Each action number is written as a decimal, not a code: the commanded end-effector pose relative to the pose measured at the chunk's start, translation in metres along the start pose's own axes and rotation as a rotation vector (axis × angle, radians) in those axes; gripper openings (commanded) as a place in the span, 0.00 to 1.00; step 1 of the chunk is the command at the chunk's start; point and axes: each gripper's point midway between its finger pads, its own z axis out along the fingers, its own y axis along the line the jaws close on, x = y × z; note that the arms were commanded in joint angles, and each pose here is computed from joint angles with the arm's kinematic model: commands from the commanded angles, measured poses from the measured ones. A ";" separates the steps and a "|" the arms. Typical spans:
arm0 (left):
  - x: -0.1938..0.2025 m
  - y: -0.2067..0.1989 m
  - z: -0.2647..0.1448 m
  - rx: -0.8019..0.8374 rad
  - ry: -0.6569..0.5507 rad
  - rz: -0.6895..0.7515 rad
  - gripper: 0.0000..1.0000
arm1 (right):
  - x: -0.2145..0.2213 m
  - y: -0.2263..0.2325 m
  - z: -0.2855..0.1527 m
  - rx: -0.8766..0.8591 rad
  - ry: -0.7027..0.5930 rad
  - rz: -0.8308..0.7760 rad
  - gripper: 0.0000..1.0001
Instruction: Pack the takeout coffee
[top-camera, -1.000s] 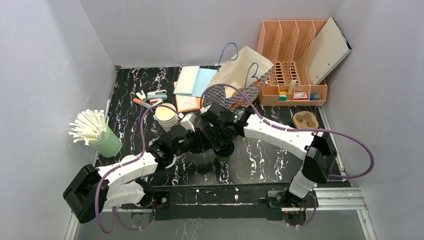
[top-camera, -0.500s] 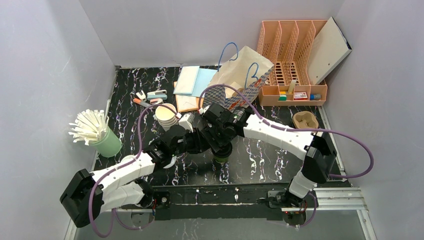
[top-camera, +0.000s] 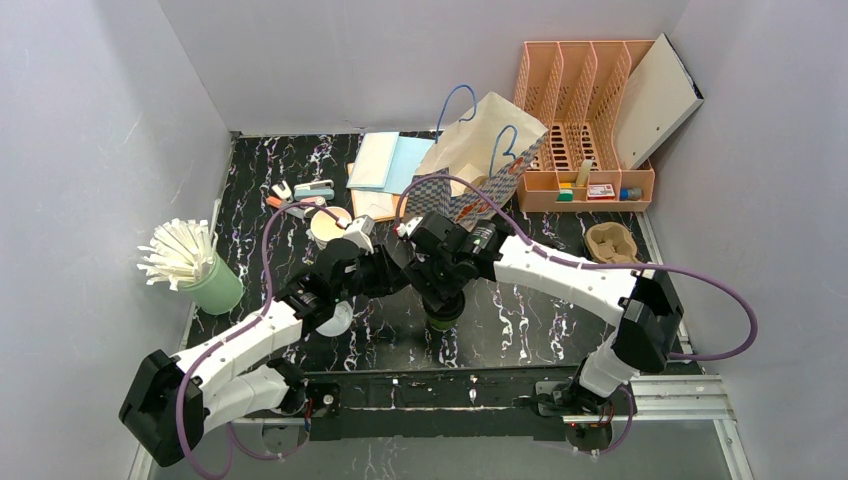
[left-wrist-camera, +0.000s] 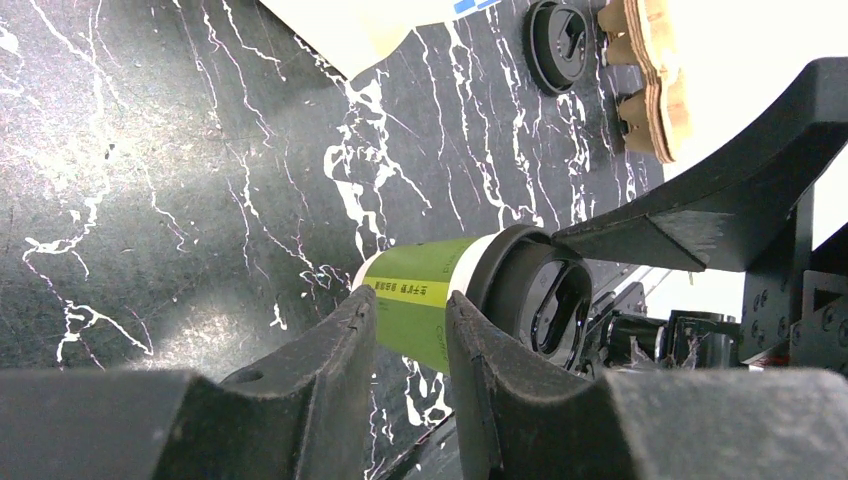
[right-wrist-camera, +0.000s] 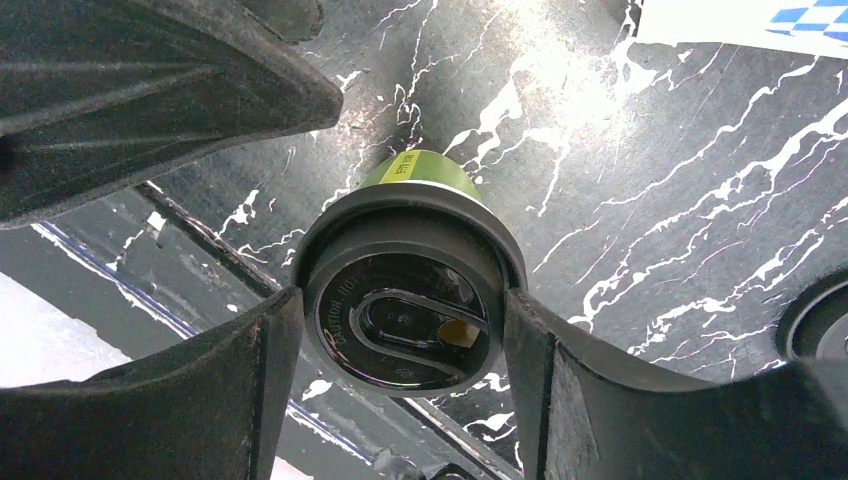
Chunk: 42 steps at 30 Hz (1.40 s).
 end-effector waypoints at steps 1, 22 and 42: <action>-0.005 -0.007 -0.005 0.037 -0.007 -0.010 0.30 | 0.002 0.005 -0.005 -0.003 0.010 -0.017 0.68; -0.003 -0.019 -0.001 0.094 0.028 0.026 0.30 | -0.011 -0.022 -0.052 0.177 -0.160 0.218 0.96; -0.006 -0.033 0.016 0.156 0.057 0.039 0.29 | 0.034 -0.021 -0.053 0.009 -0.417 0.745 0.23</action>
